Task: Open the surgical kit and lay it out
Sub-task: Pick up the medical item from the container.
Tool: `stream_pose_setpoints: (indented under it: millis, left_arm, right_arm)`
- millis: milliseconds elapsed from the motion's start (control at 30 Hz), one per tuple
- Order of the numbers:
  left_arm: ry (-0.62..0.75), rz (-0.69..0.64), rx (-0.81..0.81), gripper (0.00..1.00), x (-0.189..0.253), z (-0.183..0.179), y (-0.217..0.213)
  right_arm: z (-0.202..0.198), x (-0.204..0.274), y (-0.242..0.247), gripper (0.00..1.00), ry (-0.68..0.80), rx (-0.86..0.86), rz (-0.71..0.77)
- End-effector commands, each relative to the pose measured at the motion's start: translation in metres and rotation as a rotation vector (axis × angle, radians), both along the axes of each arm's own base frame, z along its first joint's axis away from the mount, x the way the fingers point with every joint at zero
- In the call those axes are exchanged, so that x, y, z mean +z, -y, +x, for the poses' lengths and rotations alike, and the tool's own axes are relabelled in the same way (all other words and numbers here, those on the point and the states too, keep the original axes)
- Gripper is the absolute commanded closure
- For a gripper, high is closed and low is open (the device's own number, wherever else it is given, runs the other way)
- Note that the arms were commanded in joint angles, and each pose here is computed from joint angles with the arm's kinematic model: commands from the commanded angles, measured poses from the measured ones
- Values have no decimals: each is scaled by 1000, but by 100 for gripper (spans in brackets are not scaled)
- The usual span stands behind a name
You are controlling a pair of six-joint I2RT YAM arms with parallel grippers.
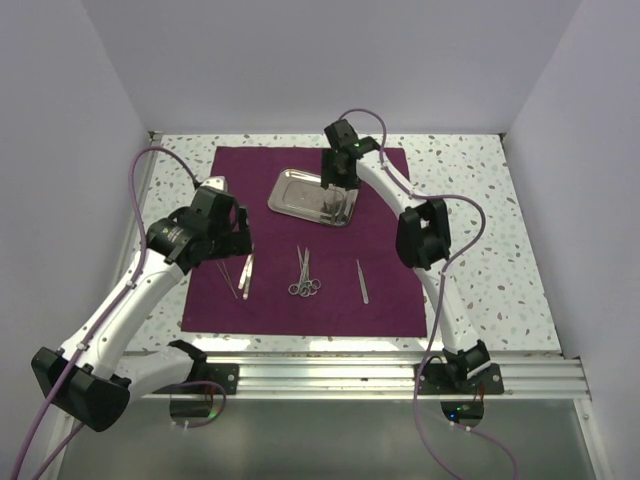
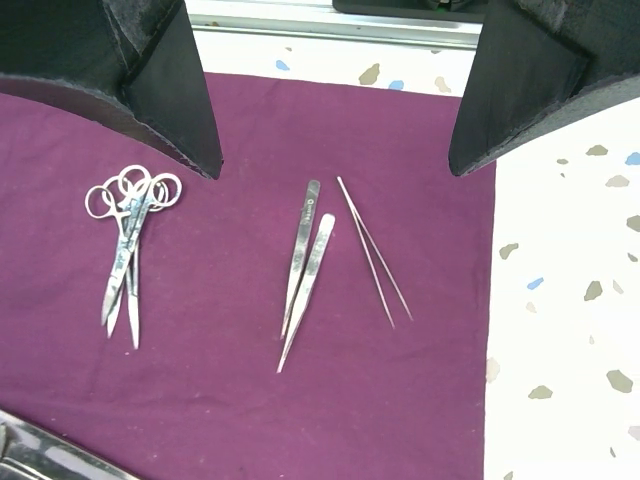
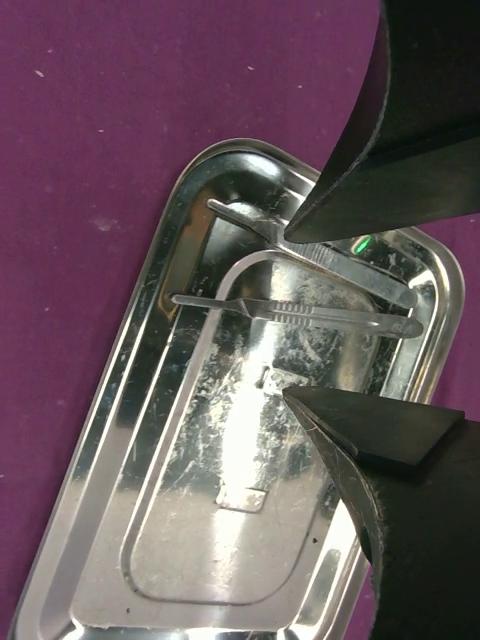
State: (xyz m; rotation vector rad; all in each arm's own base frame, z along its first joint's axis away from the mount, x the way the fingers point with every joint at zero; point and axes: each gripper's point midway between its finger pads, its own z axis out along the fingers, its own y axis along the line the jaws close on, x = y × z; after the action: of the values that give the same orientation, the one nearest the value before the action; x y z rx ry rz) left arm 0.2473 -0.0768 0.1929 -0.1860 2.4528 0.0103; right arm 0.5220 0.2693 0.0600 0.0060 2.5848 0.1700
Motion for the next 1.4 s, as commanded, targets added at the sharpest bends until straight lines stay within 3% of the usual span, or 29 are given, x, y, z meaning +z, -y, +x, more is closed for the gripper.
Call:
stream_pose_setpoints:
  millis: [0,367,600,733,1167,1367]
  left_arm:
    - [10,26,25,1,1,-2,-9]
    - [1,53,21,0,-3,-9,-16]
    - [-19,73,16,1,-7,-16,-21]
    - [-17,85,9,1,-7,-16,-23]
    - [-31,83,-27,0,-15,-10,-17]
    - [-36,80,-22,0,-17,-13,-18]
  right_arm:
    - [15,7,-4,37,60,-4,-1]
    - [31,-34,-9,43,62,-103,22]
    - [40,-46,-7,49,91,-156,-20]
    - [39,-51,4,58,96,-165,-101]
    - [-29,-107,25,76,-195,-26,-269]
    - [-43,-117,28,84,-236,-8,-315]
